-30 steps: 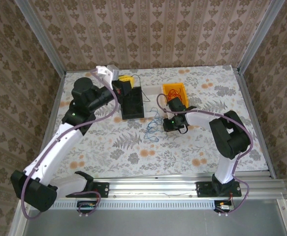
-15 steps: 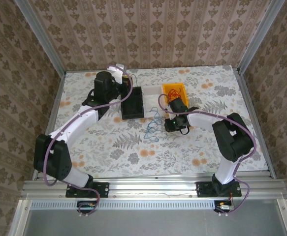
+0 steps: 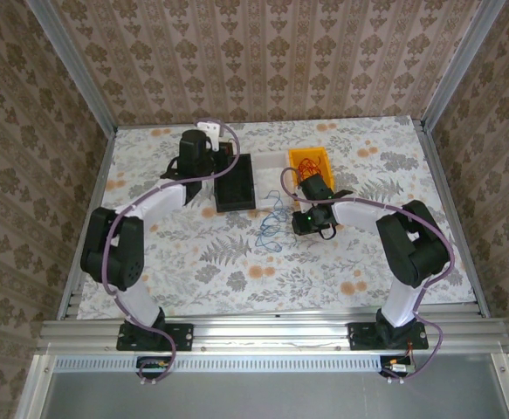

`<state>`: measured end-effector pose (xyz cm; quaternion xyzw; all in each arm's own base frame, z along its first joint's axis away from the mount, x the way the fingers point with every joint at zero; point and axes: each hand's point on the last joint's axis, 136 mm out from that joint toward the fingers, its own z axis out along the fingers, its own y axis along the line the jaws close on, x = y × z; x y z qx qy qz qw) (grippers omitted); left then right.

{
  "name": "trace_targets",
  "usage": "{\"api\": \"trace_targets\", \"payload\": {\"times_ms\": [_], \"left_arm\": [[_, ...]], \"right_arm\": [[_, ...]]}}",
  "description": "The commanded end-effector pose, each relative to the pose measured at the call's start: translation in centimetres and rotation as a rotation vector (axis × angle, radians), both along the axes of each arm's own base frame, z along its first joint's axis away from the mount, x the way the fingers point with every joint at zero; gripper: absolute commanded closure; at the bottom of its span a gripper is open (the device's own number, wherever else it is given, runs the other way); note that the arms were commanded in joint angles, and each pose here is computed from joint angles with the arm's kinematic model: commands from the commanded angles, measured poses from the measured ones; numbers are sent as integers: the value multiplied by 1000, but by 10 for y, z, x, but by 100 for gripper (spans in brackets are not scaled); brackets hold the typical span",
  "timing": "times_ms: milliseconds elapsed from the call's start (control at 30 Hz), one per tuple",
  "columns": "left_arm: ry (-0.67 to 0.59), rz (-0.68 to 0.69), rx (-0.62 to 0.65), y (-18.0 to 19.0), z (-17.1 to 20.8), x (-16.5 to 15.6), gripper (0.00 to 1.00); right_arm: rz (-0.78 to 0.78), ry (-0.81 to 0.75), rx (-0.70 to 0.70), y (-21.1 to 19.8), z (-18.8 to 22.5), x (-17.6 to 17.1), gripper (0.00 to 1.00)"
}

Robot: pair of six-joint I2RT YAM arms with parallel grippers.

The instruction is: Untangle the cables

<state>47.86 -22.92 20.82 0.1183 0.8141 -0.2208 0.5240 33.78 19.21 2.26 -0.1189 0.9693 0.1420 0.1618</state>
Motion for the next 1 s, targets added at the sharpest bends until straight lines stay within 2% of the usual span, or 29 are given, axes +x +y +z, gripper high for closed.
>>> {"api": "trace_targets", "payload": {"times_ms": [0, 167, 300, 433, 467, 567, 667, 833, 967], "left_arm": [[-10, 58, -23, 4, -3, 13, 100], [50, 156, 12, 15, -28, 23, 99], [33, 98, 25, -2, -16, 16, 60], [-44, 56, 14, -9, 22, 4, 42], [-63, 23, 12, -22, 32, -6, 40], [-97, 4, 46, -22, 51, -22, 38], [-41, -60, 87, -23, 40, -43, 37], [147, -296, 129, -40, -21, -106, 37], [274, -431, 204, -50, -71, -153, 38]], "right_arm": [[-6, 1, -11, -5, 2, -3, 84], [-8, -9, -8, -5, 5, -3, 84], [-12, -21, -6, -7, 9, -1, 84], [-16, -36, 8, -6, 13, 1, 84], [-13, -38, 13, -5, 14, 1, 84], [-5, -40, 28, -2, 16, 2, 83], [11, -48, 60, 3, 20, 1, 81], [55, -93, 128, 14, 36, -1, 77], [88, -108, 175, 22, 47, -4, 73]]}}
